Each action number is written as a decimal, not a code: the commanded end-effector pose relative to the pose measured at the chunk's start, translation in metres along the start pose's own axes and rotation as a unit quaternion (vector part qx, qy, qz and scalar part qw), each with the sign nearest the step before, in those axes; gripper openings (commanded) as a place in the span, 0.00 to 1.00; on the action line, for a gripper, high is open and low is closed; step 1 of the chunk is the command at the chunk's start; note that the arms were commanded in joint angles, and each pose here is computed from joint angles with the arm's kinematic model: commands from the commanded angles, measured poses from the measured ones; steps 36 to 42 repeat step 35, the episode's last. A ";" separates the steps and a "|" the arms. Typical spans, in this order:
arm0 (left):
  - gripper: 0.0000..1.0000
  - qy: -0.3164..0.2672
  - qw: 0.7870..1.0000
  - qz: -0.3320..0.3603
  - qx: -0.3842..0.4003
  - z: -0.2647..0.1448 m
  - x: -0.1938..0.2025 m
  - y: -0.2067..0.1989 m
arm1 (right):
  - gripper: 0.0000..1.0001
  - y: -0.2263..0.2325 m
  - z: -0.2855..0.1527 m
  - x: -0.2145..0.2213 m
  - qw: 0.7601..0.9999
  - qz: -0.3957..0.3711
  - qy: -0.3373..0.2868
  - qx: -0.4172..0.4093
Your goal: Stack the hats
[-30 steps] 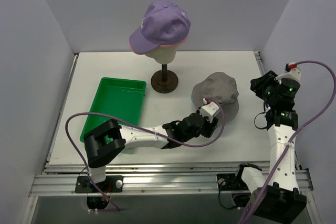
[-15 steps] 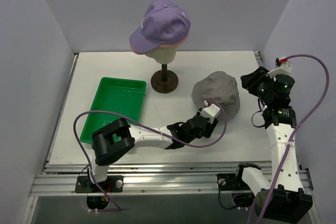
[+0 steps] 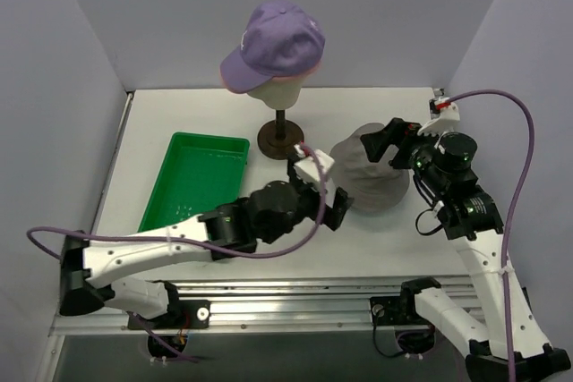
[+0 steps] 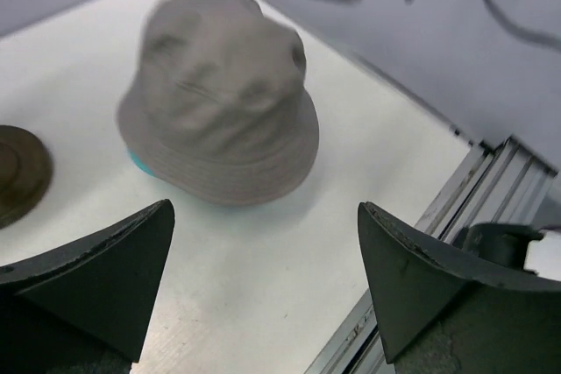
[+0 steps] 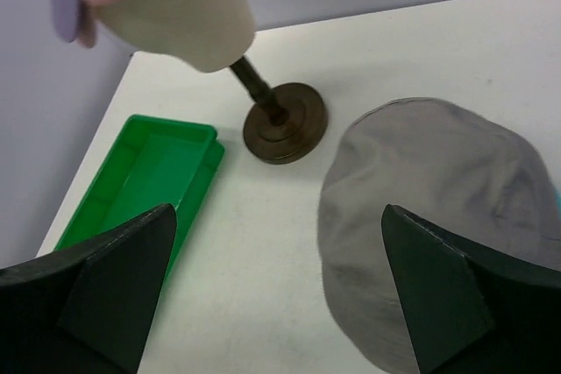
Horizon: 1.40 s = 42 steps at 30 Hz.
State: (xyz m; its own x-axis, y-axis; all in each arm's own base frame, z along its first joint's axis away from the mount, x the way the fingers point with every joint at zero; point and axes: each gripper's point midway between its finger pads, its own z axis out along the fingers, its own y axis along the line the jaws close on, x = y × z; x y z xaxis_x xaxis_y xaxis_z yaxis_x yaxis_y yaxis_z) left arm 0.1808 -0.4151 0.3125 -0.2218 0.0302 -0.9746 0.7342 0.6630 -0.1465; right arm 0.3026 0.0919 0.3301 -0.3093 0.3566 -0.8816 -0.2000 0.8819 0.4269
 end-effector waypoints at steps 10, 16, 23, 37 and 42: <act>0.94 -0.087 0.987 -0.105 -0.082 -0.133 -0.002 0.097 | 1.00 0.066 -0.072 0.031 0.989 -0.023 -0.023 -0.142; 0.94 -0.120 0.983 -0.128 -0.056 -0.166 0.001 0.107 | 1.00 0.045 -0.094 0.027 0.994 -0.025 -0.042 -0.095; 0.94 -0.124 0.984 -0.128 -0.030 -0.172 0.001 0.102 | 1.00 0.043 -0.101 0.036 0.994 -0.028 -0.039 -0.102; 0.94 -0.127 0.983 -0.129 -0.024 -0.171 0.001 0.100 | 1.00 0.044 -0.103 0.040 0.993 -0.030 -0.035 -0.108; 0.94 -0.127 0.983 -0.129 -0.024 -0.171 0.001 0.100 | 1.00 0.044 -0.103 0.040 0.993 -0.030 -0.035 -0.108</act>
